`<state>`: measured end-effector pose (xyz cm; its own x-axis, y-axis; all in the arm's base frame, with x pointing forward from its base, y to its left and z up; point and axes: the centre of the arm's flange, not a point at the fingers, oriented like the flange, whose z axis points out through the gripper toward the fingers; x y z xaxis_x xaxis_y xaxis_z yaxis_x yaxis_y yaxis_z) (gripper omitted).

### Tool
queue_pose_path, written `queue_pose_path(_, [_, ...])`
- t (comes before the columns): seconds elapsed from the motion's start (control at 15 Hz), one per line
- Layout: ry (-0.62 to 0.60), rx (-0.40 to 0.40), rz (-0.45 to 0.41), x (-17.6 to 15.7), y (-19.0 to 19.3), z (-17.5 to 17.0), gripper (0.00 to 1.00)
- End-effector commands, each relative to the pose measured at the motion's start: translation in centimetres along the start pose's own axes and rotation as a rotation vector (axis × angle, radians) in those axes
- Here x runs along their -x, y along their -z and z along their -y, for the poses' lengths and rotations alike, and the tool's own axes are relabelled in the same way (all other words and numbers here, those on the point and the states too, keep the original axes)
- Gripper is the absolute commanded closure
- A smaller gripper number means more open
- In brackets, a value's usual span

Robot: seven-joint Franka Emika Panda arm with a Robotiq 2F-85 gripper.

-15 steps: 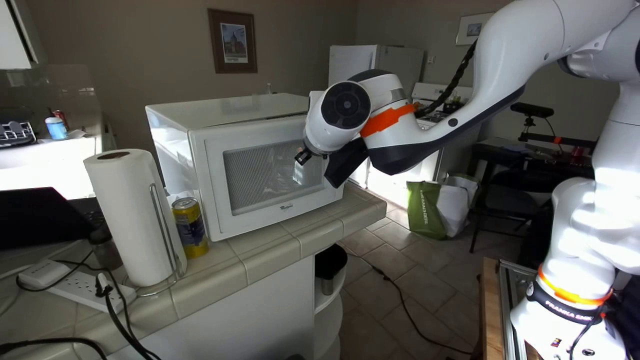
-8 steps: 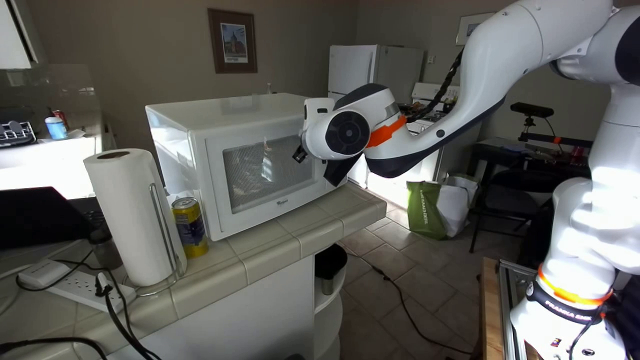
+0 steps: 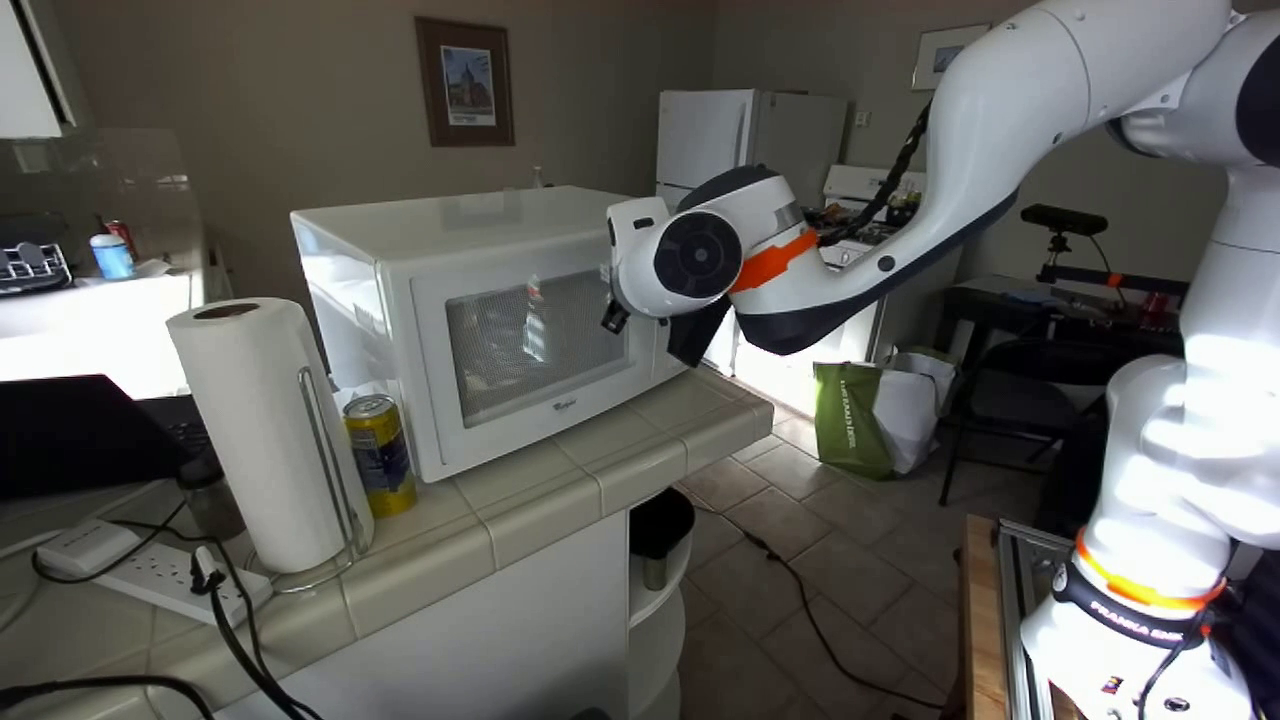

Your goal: Close the microwave

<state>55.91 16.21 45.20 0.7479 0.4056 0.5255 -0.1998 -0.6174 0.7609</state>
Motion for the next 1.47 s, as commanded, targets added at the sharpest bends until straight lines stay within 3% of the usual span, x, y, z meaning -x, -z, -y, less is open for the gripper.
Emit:
queue_pose_path(0.0, [0.089, -0.100, 0.158, 0.9, 2.3, -4.3, 1.00])
queue_pose_path(0.33, [0.181, -0.336, 0.308, 2.1, 4.2, -9.1, 1.00])
queue_pose_path(0.4, [0.196, -0.388, 0.330, 2.5, 4.3, -10.1, 0.74])
queue_pose_path(0.47, [0.204, -0.441, 0.352, 2.9, 4.1, -10.9, 0.73])
queue_pose_path(1.07, [0.208, -0.963, 0.403, 4.9, 3.9, -21.2, 0.07])
queue_pose_path(1.13, [0.209, -1.019, 0.412, 5.2, 4.2, -22.1, 0.01])
queue_pose_path(1.4, [0.135, -1.220, 0.458, 6.4, 6.0, -24.6, 0.00])
